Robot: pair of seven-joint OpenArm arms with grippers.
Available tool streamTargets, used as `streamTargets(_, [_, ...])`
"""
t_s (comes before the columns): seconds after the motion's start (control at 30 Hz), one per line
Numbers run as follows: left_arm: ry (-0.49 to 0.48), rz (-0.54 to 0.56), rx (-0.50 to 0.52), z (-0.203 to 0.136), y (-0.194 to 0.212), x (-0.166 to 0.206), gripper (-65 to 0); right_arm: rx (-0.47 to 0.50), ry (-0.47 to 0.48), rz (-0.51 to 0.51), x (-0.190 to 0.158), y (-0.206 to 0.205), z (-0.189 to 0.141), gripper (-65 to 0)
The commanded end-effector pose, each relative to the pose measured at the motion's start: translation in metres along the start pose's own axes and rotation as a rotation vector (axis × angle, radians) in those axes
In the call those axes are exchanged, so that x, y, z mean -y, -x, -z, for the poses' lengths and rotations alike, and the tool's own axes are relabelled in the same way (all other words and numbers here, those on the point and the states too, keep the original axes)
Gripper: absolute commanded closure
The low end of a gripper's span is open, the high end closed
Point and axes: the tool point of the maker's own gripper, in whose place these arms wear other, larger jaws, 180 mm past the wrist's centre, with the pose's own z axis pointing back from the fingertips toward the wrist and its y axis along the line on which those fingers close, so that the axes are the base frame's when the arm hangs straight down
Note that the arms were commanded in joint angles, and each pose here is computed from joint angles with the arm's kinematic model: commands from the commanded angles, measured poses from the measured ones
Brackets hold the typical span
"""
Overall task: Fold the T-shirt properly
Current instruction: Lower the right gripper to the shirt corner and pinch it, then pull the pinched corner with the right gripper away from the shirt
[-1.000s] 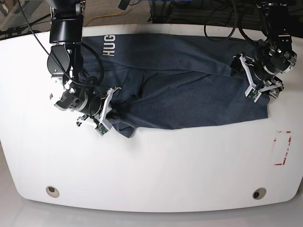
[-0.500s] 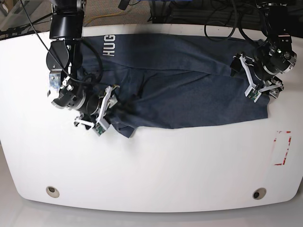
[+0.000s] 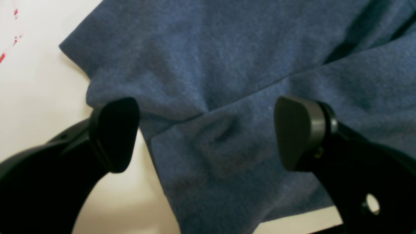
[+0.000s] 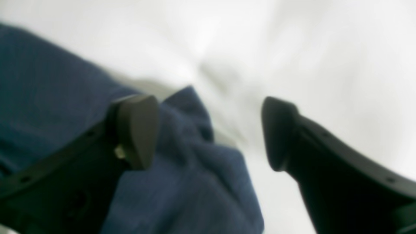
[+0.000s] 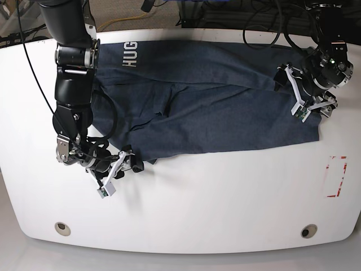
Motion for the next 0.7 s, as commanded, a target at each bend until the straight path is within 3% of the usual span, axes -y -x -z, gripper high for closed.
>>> streamTargets(0.0, [-0.018, 0.014, 0.03, -0.005, -0.009, -0.006, -61.1, 0.054, -0.01, 0.019, 0.007, -0.02, 0.006, -42.0])
streamTargets(0.37, [-0.018, 0.014, 0.03, -0.005, -0.009, -0.006, -61.1, 0.039, -0.048, 0.028, -0.002, -0.012, 0.032, -41.7])
streamTargets(0.67, [-0.018, 0.014, 0.03, -0.005, -0.009, -0.006, -61.1, 0.033, -0.026, 0.04, -0.005, -0.01, 0.04, -41.5])
